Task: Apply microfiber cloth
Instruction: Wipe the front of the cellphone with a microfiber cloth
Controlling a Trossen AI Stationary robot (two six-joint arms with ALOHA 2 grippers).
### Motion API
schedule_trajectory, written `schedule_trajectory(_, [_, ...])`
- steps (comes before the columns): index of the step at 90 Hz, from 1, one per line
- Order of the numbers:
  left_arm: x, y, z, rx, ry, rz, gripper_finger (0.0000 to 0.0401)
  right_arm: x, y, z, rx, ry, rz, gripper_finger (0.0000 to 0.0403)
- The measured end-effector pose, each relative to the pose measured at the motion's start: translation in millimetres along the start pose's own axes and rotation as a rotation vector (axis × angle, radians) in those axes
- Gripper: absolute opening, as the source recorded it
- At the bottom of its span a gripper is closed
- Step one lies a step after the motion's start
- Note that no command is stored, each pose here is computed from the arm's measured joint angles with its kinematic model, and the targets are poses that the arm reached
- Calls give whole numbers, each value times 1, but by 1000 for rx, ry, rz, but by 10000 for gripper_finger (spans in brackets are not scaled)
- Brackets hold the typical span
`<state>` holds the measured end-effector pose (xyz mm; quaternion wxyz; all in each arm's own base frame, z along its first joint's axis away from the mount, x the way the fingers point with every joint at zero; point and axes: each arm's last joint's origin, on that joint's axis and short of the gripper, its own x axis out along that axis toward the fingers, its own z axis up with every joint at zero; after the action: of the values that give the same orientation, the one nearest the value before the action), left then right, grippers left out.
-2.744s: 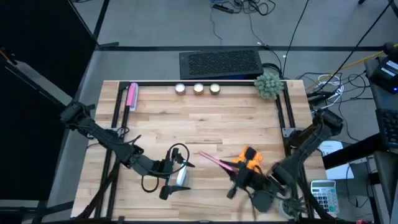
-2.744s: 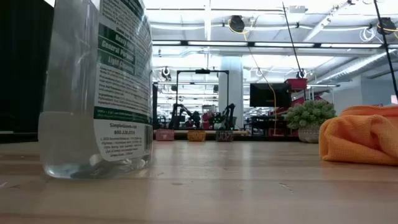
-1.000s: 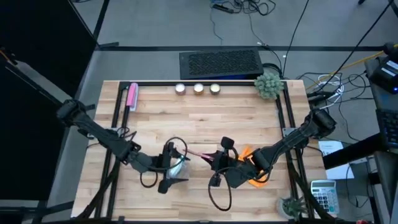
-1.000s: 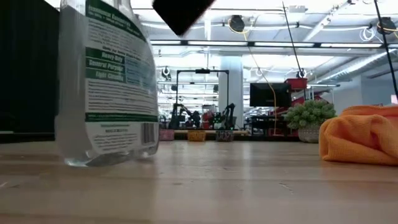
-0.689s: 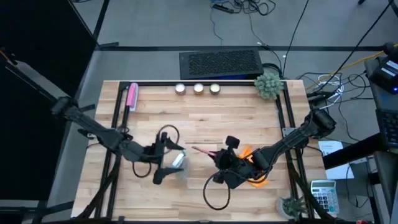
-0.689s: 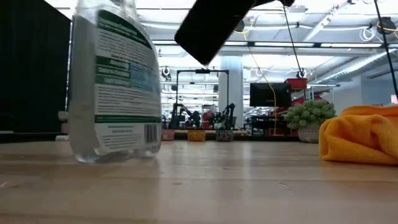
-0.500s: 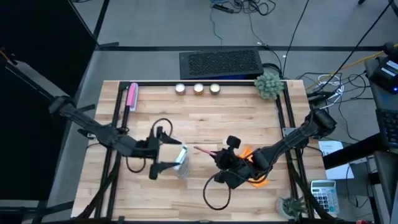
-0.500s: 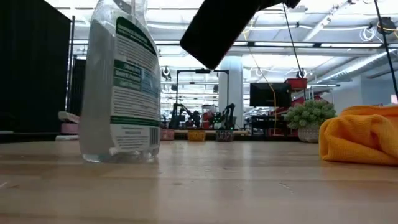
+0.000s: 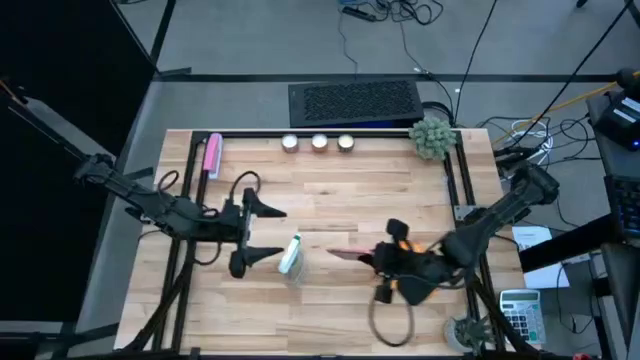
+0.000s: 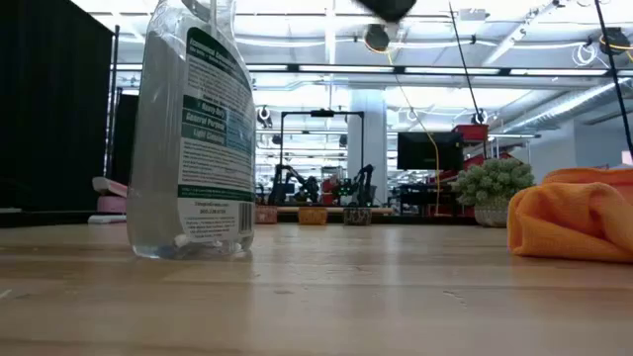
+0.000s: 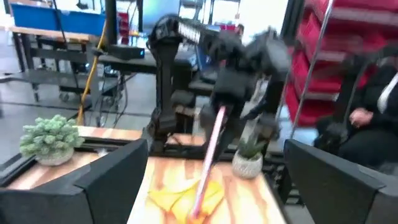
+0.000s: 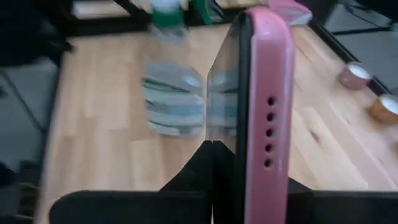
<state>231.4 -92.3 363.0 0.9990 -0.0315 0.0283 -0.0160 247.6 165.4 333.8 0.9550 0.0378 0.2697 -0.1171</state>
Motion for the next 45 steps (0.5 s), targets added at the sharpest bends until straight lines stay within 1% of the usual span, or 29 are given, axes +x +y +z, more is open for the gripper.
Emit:
schedule_trajectory(5, [15,-1,0,24,43,16,358,-5,-2,2,8,-11,10,9])
schedule_trajectory(15, [46,-4,1,54,123,3,358,-7,-2,2,-4,-12,16,9])
schedule_trajectory(30, [91,-8,-11,90,251,19,358,-6,0,1,-28,7,35,9])
schedule_trajectory(37, [105,-9,-13,95,266,4,358,-4,1,0,-34,12,35,9])
schedule_trajectory(45, [118,-10,-9,80,252,-34,358,-1,2,-1,-40,29,49,9])
